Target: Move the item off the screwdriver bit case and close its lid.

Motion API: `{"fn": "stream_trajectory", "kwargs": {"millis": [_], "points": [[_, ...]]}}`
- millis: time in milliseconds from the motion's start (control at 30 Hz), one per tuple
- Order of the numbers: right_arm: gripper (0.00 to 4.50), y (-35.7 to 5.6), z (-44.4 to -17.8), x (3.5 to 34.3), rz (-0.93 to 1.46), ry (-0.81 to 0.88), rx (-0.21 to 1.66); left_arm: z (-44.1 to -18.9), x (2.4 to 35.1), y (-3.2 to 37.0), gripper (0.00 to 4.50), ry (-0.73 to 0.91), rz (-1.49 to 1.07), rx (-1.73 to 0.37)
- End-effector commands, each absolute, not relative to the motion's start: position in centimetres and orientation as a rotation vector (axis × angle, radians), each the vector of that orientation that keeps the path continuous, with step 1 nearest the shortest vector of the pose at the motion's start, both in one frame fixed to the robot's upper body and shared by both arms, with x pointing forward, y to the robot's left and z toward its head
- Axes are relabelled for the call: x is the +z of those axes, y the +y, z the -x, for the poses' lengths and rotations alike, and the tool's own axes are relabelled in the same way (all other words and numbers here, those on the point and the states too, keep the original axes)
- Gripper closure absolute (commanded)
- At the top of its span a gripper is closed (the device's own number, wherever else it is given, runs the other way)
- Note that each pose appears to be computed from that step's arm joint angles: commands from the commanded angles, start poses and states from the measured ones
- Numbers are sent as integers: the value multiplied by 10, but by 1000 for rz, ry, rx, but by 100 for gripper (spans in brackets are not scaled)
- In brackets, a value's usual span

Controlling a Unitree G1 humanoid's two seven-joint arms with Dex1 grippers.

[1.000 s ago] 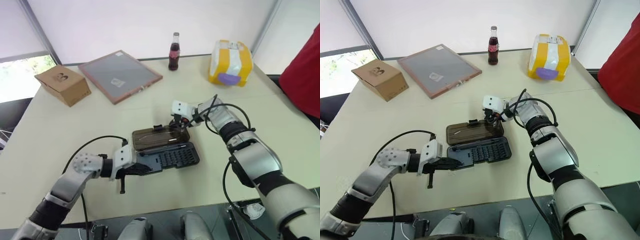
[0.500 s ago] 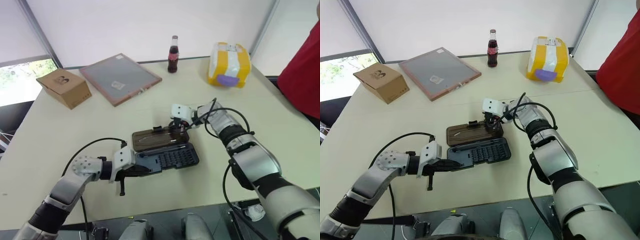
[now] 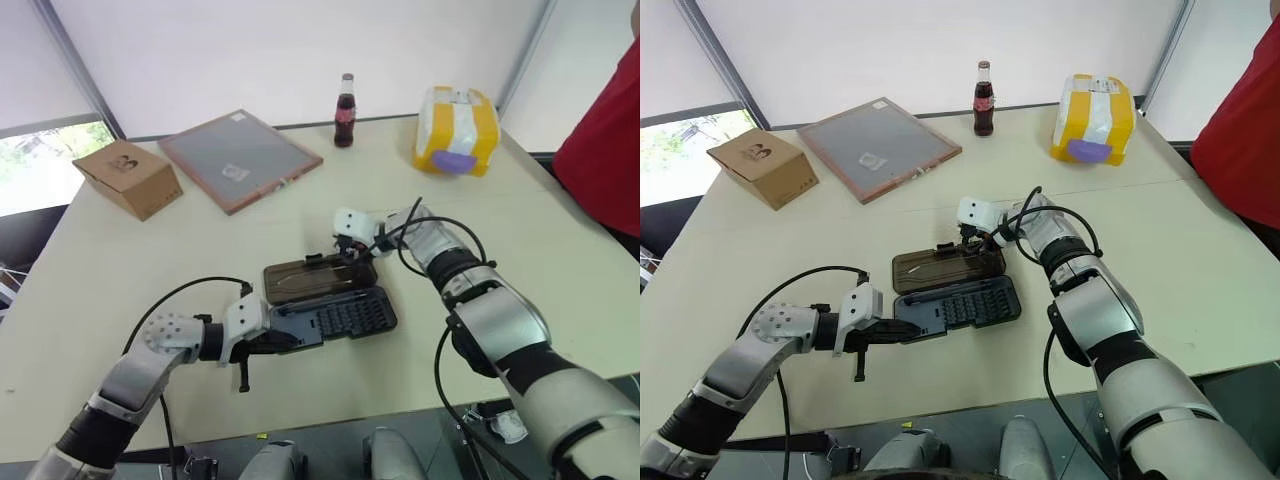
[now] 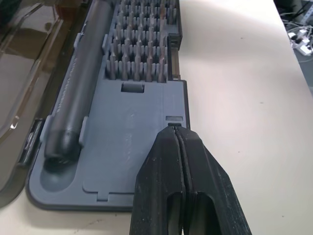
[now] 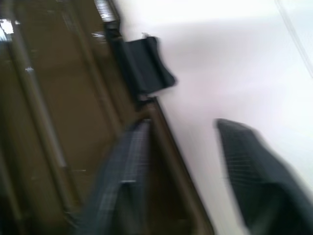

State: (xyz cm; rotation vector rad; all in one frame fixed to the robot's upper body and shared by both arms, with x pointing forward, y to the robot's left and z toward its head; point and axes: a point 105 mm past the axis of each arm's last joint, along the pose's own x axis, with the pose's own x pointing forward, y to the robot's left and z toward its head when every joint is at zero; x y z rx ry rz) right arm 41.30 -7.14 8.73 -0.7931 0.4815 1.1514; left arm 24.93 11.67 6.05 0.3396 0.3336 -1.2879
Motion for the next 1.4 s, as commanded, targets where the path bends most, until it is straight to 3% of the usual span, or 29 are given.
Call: {"fn": "stream_trajectory", "kwargs": {"millis": [33,167,300,633,933,1067,1400], "points": [[448,-95,-382,34,706,792,1215,-249,41,130,450,432,-357,-1220],[448,-107,-365,22,706,893,1304,-251,43,126,450,413,-360,-1213],[448,-113,-369,17,757,859,1263,-252,46,131,450,409,-361,-1184],[448,-111,-408,94,884,464,1178,-249,39,133,450,419,-347,-1169],[448,-103,-386,133,871,277,1176,-253,37,132,450,413,-354,-1195],[448,-100,-371,134,859,267,1165,-254,35,133,450,414,-361,-1206],[448,-101,-369,156,840,215,1090,-259,35,132,450,400,-373,-1217]]}}
